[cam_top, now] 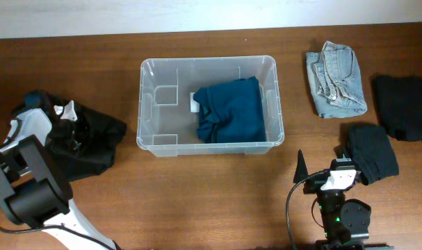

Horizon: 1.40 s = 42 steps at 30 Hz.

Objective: Pack container

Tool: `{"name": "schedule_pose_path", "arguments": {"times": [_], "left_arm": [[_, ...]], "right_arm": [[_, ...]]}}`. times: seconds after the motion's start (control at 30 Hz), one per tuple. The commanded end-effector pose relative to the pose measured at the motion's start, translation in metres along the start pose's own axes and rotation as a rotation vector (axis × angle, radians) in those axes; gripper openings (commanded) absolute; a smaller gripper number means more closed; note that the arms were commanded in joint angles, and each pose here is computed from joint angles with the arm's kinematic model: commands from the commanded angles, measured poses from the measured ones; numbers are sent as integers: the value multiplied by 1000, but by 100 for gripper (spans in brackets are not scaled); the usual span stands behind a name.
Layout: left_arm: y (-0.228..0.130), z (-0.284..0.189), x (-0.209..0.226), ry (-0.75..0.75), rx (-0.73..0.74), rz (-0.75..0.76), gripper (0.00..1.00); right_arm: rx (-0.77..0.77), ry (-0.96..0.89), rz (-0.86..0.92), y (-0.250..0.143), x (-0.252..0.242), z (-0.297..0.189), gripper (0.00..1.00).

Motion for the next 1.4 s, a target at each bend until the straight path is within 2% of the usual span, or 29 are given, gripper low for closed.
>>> {"name": "schedule_pose_path", "arguments": {"times": [0.0,0.23,0.6,0.77,0.8,0.87,1.0,1.17,1.2,1.23,1.3,1.37], "left_arm": [[-17,10,29,28,49,-67,1],[-18,8,43,95,59,64,0],[9,9,48,148,-34,256,1],[20,11,41,154,-66,295,1],[22,11,40,156,-70,301,3],[31,4,37,159,-90,278,29],[48,-18,28,162,-107,260,33],[68,-56,11,161,-126,255,51],[72,-64,8,161,-133,234,56],[75,-71,4,160,-139,211,66],[82,-88,-2,158,-158,145,99],[86,-105,-5,156,-178,75,99]], "right_arm": [[4,7,0,-2,1,0,98],[4,7,0,-2,1,0,98],[4,7,0,-2,1,0,98],[4,7,0,-2,1,0,98],[4,7,0,-2,1,0,98],[4,7,0,-2,1,0,98],[4,7,0,-2,1,0,98],[4,7,0,-2,1,0,98],[4,7,0,-2,1,0,98],[4,7,0,-2,1,0,98],[4,7,0,-2,1,0,99],[4,7,0,-2,1,0,98]]}}
Point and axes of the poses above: each gripper's point midway between its finger pads, its own z axis out along the fingers, its own x axis along the line the jaws close on, y = z × x, the point moved 1 cm from there along -z, back along the fingers, and after that the axes turned 12 degrees about z, right-handed, at the moved point
